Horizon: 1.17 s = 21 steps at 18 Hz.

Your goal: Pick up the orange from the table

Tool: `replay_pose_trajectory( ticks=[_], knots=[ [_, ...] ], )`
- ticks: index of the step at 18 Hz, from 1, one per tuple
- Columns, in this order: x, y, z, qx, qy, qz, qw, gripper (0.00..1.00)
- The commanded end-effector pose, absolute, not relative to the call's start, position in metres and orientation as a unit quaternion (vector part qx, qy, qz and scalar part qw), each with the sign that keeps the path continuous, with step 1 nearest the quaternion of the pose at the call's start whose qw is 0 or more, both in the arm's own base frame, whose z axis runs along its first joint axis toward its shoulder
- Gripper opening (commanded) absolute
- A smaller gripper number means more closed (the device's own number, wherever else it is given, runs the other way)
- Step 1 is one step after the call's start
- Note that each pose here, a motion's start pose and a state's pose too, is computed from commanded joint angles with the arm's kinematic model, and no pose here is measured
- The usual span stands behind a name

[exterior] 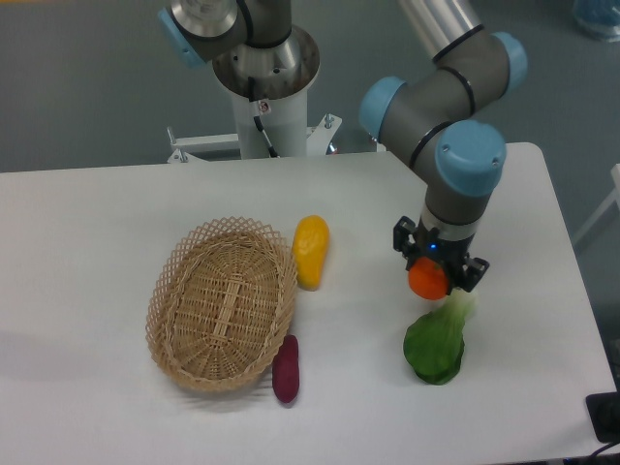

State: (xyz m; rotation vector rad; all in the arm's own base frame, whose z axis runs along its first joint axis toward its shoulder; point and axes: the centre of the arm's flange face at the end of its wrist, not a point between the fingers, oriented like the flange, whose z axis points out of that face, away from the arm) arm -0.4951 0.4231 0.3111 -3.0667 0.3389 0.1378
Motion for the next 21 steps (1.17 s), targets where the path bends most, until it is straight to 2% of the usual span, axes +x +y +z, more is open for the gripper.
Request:
replay_pose_trajectory(
  ticks=[21],
  knots=[
    [-0.485, 0.476, 0.311, -0.989, 0.132, 0.061, 0.026, 0.49]
  ],
)
